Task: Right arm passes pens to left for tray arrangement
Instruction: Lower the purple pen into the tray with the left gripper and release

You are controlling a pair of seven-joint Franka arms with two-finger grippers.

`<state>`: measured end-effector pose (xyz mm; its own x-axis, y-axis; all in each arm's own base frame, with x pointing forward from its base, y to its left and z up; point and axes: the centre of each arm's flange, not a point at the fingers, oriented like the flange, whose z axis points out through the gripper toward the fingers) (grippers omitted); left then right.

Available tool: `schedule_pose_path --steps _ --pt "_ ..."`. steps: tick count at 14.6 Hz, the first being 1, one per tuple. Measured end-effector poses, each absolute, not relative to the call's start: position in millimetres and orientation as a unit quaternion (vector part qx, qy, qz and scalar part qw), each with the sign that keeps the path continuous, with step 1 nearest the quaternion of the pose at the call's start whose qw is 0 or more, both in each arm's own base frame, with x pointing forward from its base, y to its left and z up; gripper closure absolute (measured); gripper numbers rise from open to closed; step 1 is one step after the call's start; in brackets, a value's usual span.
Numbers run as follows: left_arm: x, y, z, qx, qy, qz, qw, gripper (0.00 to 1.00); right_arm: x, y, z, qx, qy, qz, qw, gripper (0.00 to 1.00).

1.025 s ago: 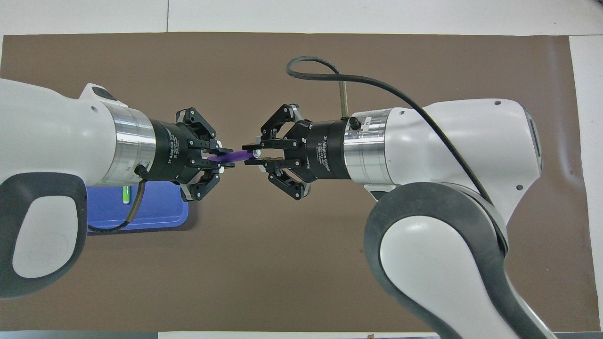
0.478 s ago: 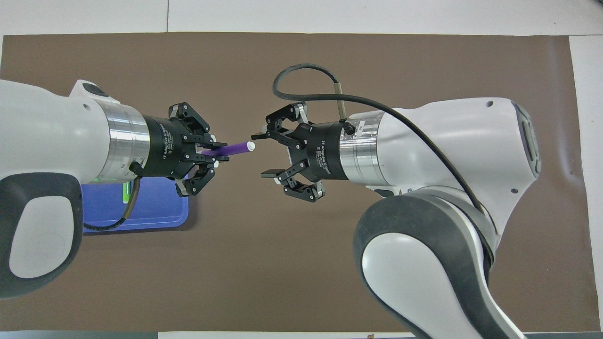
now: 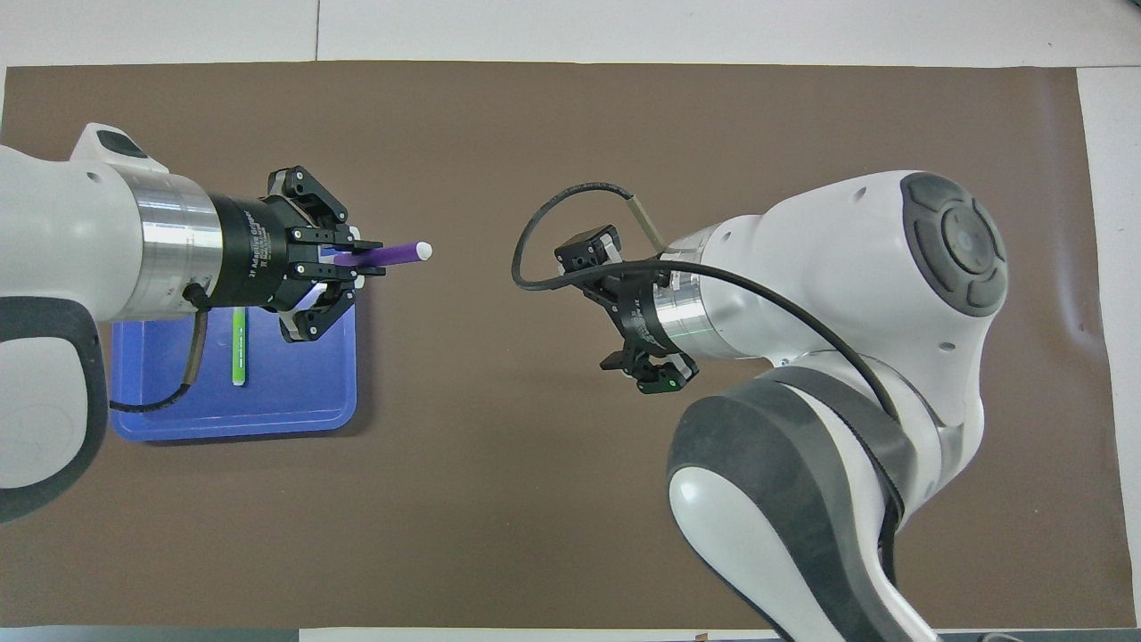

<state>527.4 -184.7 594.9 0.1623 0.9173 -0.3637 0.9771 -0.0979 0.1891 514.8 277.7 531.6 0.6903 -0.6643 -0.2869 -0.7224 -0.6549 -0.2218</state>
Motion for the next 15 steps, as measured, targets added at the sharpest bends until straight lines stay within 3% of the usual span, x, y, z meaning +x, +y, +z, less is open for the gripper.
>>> schedule_pose_path --steps 9,15 --pt "538.4 -27.5 485.3 0.927 0.339 -0.041 0.154 0.83 497.9 182.6 436.5 -0.992 0.019 0.043 -0.115 0.06" --pt "560.3 18.4 402.5 0.990 0.129 -0.037 0.053 0.83 496.2 158.3 396.9 -0.974 -0.090 0.006 -0.206 0.08"
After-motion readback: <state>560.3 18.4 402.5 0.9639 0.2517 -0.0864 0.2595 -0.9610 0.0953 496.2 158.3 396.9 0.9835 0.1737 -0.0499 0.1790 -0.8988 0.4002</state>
